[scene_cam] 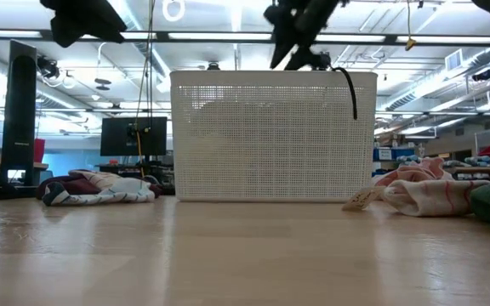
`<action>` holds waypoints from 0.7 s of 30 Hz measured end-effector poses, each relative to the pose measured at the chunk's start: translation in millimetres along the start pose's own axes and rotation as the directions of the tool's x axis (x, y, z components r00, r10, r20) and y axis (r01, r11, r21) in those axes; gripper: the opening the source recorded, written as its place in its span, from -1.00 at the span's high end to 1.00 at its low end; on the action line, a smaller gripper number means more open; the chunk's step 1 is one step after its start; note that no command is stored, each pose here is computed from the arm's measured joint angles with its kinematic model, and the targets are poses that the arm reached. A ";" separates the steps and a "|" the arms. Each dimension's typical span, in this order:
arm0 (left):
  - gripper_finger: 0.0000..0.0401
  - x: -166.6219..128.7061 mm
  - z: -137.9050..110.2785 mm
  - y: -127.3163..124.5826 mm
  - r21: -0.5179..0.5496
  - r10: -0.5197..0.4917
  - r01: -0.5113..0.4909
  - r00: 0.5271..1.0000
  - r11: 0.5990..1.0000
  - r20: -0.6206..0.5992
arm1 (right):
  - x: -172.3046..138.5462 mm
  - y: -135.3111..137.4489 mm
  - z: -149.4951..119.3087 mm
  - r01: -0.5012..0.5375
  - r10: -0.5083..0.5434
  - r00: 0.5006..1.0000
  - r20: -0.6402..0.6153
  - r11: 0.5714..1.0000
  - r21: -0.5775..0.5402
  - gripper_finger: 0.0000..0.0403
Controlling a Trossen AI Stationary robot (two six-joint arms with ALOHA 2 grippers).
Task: Sort clothes
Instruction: Put the dark blue shorts into the white bin
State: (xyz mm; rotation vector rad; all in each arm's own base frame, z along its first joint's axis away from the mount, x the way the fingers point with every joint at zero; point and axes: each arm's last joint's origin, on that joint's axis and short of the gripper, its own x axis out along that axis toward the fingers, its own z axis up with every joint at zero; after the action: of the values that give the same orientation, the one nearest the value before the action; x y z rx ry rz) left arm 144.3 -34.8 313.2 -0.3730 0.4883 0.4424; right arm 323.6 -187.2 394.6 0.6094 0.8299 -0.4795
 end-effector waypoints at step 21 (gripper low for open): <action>0.40 -33.0 0.3 27.2 0.122 -0.092 0.090 0.996 0.988 0.012 | -68.4 115.4 -76.6 0.202 -0.199 0.979 -0.039 0.974 0.104 0.19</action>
State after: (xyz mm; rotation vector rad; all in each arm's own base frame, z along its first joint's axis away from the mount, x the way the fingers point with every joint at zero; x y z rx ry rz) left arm 104.9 -22.1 324.3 -0.2732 0.4763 0.3253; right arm 313.0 -41.3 444.3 0.6351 0.9012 -0.7046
